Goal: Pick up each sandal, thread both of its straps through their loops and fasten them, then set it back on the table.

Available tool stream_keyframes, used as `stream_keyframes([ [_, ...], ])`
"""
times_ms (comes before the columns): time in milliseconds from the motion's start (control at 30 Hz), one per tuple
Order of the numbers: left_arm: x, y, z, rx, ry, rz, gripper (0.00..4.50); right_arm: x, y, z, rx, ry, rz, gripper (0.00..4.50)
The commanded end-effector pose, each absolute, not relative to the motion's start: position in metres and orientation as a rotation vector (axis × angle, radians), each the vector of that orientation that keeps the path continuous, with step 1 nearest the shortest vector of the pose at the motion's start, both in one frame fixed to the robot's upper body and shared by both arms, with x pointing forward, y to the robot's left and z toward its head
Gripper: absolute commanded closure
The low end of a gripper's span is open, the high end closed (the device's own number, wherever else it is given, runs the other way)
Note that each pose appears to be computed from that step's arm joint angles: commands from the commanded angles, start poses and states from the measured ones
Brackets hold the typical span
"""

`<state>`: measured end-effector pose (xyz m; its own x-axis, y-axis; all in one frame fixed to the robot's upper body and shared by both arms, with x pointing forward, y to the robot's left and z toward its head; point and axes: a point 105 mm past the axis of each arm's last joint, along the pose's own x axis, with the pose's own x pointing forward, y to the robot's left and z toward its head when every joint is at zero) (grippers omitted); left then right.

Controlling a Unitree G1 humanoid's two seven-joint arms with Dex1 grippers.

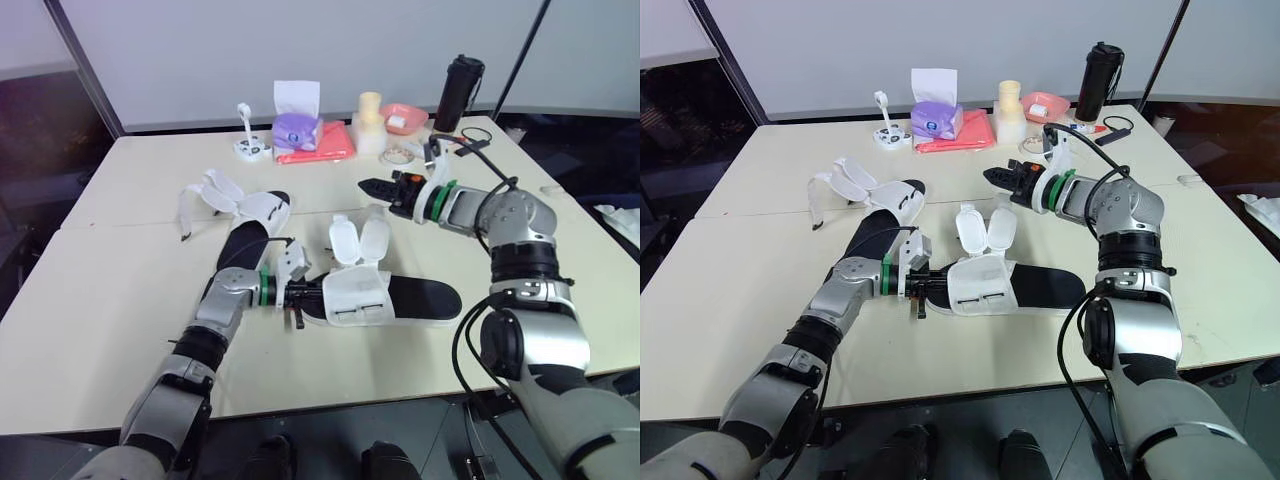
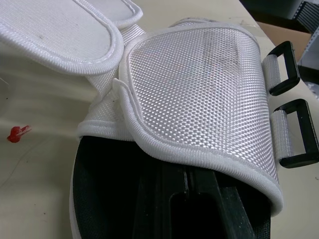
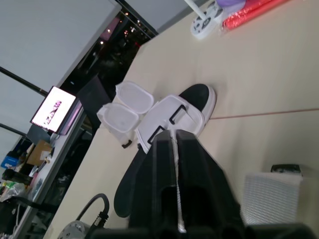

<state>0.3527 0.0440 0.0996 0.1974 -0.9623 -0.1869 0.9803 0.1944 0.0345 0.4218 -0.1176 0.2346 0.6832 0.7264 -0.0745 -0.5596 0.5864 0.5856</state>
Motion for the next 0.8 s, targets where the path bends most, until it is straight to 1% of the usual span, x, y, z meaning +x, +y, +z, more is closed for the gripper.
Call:
stream_keyframes([
  [33,0.352,0.046,0.099,0.169,0.131,-1.356,4.5,0.418,-0.132,0.258,0.493,0.231,0.753,4.43],
  [133,0.351,0.046,0.099,0.166,0.132,-1.356,4.5,0.413,-0.14,0.264,0.482,0.201,0.745,4.43],
  [233,0.351,0.046,0.099,0.165,0.133,-1.356,4.5,0.409,-0.145,0.266,0.483,0.189,0.734,3.64],
  [267,0.351,0.045,0.098,0.165,0.134,-1.357,4.5,0.409,-0.148,0.262,0.478,0.203,0.711,3.11],
  [300,0.351,0.045,0.098,0.165,0.134,-1.357,4.5,0.41,-0.15,0.258,0.474,0.219,0.693,2.73],
  [367,0.35,0.044,0.098,0.165,0.135,-1.359,4.5,0.412,-0.153,0.244,0.482,0.265,0.657,1.7],
  [400,0.35,0.044,0.098,0.166,0.135,-1.359,4.5,0.413,-0.155,0.239,0.487,0.28,0.645,1.11],
  [433,0.35,0.044,0.098,0.165,0.136,-1.359,4.5,0.414,-0.155,0.234,0.493,0.297,0.637,0.65],
  [467,0.35,0.044,0.098,0.165,0.136,-1.359,4.5,0.414,-0.155,0.231,0.497,0.306,0.632,0.07],
  [600,0.35,0.045,0.098,0.166,0.136,-1.357,4.5,0.417,-0.149,0.219,0.51,0.353,0.632,0.03],
  [800,0.35,0.046,0.097,0.168,0.136,-1.349,4.5,0.416,-0.122,0.206,0.545,0.42,0.712,0.03],
])
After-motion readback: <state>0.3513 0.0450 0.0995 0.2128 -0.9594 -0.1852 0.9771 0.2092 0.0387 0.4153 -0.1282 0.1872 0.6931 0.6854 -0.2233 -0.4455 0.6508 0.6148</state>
